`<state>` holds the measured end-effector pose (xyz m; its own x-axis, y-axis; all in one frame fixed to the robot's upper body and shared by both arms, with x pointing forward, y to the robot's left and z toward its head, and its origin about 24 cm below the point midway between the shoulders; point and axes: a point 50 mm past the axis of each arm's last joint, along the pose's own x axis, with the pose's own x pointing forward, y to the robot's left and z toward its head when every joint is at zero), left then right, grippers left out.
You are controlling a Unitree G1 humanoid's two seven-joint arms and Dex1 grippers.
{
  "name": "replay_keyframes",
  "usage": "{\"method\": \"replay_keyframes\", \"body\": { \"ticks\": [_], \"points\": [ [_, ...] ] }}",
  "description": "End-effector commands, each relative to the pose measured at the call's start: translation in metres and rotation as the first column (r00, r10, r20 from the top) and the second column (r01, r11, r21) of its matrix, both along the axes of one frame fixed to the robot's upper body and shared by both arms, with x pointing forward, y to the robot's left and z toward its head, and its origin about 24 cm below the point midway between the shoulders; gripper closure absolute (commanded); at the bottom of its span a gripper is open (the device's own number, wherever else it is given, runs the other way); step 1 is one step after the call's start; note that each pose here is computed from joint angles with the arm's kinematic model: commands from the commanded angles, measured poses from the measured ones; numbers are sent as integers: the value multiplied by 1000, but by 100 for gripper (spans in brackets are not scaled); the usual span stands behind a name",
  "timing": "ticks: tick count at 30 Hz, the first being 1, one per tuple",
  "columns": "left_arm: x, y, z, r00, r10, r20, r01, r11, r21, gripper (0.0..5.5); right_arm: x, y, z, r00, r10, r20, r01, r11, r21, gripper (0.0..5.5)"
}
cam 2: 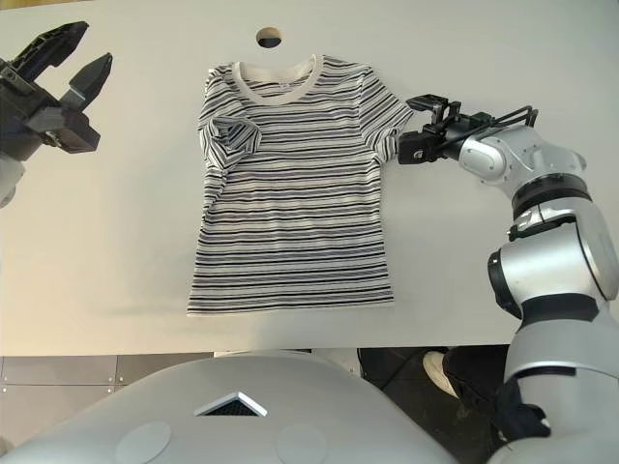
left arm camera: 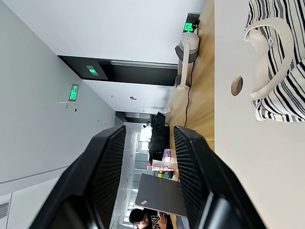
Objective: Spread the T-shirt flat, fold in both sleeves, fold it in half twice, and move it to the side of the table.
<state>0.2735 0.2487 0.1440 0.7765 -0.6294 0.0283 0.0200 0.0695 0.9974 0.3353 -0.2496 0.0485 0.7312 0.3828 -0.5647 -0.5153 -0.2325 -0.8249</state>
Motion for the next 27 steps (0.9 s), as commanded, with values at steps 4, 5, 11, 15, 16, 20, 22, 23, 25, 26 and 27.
{"method": "replay_keyframes", "body": {
  "ticks": [4, 5, 11, 15, 16, 20, 22, 23, 25, 26, 27],
  "points": [
    [-2, -8, 4, 1000, -24, 4, 24, 999, 21, 361, -3, 10, -18, 998, 49, -39, -53, 993, -104, 240],
    [-2, -9, 4, 1000, -28, 4, 27, 999, 22, 361, -3, 10, -19, 998, 48, -40, -52, 993, -107, 242],
    [-4, -12, 2, 999, -38, -1, 38, 999, 25, 361, -1, 15, -22, 999, 36, -32, -39, 992, -118, 347],
    [-7, -14, 1, 999, -39, -3, 39, 999, 26, 361, 1, 18, -23, 999, 37, -25, -40, 989, -143, 422],
    [-8, -14, 1, 999, -40, -4, 40, 999, 26, 361, 2, 17, -23, 999, 35, -25, -39, 988, -151, 435],
    [-10, -15, 1, 999, -36, -5, 36, 999, 24, 361, 2, 17, -24, 999, 31, -24, -35, 985, -168, 524],
    [-11, -16, 1, 999, -36, -5, 37, 999, 23, 361, 2, 17, -25, 999, 28, -25, -32, 984, -175, 539],
    [-12, -16, 1, 999, -37, -5, 37, 999, 23, 361, 2, 16, -25, 999, 27, -24, -30, 984, -178, 539],
    [-13, -16, 1, 999, -35, -7, 35, 999, 22, 361, 3, 16, -25, 1000, 23, -21, -26, 982, -187, 539],
    [-15, -16, 0, 999, -33, -8, 34, 999, 21, 361, 4, 16, -24, 1000, 22, -18, -25, 981, -194, 539],
    [-15, -17, 0, 999, -32, -9, 33, 999, 20, 361, 4, 15, -23, 1000, 21, -15, -24, 980, -199, 539]
  ]
}}
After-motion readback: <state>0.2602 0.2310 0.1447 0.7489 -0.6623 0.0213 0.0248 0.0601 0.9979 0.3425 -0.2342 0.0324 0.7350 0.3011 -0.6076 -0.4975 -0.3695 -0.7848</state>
